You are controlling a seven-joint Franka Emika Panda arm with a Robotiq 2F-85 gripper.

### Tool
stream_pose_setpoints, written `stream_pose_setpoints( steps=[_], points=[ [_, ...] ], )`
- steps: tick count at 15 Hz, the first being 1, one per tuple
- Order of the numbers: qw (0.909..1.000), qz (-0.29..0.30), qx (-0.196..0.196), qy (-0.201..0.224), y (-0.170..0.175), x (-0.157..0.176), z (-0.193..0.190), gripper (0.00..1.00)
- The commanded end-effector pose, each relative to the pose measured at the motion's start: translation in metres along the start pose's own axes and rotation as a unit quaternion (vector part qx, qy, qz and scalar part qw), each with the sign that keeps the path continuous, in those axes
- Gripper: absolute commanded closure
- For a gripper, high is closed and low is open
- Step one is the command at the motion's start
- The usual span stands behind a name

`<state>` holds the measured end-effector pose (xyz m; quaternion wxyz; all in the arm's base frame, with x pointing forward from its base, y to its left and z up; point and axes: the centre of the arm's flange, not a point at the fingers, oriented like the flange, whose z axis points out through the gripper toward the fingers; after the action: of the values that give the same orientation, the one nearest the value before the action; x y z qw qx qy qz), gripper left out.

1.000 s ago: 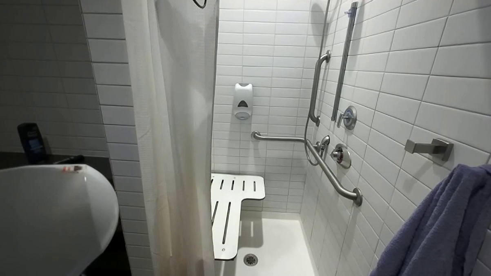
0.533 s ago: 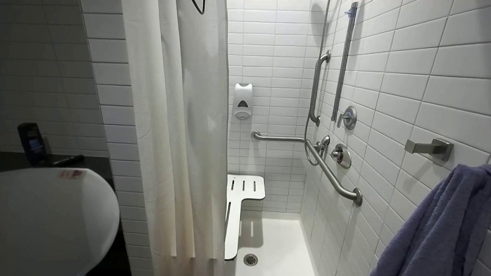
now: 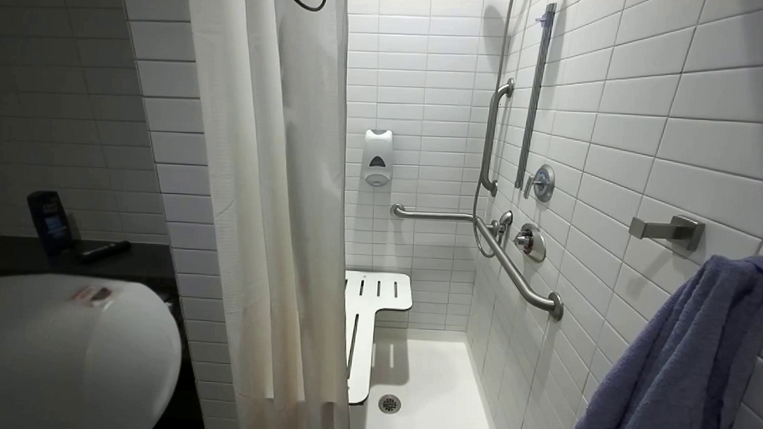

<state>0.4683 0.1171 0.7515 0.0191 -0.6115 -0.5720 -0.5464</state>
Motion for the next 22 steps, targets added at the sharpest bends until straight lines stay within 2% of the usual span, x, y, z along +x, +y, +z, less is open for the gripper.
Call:
stream_pose_setpoints(
  steps=[1,4,9,12,16,19,22],
  points=[
    [0.9968,0.03,-0.074,-0.004,-0.005,0.005,0.01,0.0],
    [0.9882,0.046,-0.146,-0.008,-0.007,0.007,0.016,0.0],
    [0.9659,0.048,-0.25,-0.046,-0.01,0.005,0.02,0.0],
    [0.9425,0.064,-0.324,-0.054,-0.011,-0.003,0.025,0.0],
    [0.9089,0.077,-0.408,-0.039,-0.01,-0.015,0.029,0.0],
    [0.8994,0.088,-0.426,-0.04,0.001,-0.016,0.019,0.0],
    [0.8977,0.098,-0.428,-0.032,0.007,-0.008,0.011,0.0]
  ],
)
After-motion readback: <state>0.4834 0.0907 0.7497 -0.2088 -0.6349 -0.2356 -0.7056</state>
